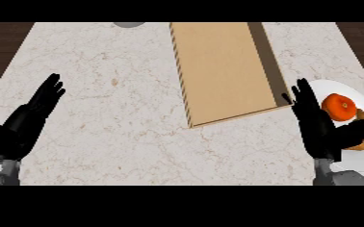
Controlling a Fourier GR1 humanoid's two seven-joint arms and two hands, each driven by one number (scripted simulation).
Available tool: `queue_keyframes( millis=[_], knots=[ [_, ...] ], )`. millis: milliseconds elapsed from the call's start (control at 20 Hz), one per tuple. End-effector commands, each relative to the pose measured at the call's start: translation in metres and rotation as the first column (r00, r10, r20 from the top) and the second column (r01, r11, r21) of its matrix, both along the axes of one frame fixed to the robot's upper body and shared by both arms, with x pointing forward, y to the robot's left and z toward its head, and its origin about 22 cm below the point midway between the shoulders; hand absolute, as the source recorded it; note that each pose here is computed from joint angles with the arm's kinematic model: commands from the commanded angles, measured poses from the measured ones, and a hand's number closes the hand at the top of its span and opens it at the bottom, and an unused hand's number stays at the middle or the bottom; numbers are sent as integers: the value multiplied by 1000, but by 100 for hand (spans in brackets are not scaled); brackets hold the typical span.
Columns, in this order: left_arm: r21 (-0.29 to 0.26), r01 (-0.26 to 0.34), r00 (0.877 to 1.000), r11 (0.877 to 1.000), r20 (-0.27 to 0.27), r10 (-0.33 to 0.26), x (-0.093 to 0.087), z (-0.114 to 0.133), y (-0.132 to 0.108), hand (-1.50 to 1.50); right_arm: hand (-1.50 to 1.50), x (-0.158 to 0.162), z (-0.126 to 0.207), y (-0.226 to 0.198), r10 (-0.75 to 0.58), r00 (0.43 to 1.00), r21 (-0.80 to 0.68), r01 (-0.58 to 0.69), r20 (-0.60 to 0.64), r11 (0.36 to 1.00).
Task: Pick the squash from the plate and place it in the cardboard box
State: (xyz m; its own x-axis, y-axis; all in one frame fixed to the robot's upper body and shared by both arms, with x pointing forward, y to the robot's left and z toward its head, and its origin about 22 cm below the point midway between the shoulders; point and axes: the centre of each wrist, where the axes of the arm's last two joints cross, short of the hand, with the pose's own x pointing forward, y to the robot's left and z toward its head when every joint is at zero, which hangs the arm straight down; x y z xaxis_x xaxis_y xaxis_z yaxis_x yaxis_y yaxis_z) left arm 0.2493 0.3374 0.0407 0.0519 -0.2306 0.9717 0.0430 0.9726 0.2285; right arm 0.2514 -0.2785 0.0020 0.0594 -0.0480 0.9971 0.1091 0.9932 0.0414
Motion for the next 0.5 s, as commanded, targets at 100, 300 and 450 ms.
queue_keyframes(
  millis=[100,300,450],
  knots=[
    [85,-65,998,994,19,63,-2,-13,-15,0,-150,43,59,-67,-119,958,-52,137,263,989],
    [131,-105,994,986,28,102,-1,-9,-5,0,-150,7,74,-160,-254,951,-621,307,175,721],
    [124,-96,995,988,6,96,-6,-27,-36,0,-150,43,62,-148,-580,753,-262,654,310,709]
  ],
)
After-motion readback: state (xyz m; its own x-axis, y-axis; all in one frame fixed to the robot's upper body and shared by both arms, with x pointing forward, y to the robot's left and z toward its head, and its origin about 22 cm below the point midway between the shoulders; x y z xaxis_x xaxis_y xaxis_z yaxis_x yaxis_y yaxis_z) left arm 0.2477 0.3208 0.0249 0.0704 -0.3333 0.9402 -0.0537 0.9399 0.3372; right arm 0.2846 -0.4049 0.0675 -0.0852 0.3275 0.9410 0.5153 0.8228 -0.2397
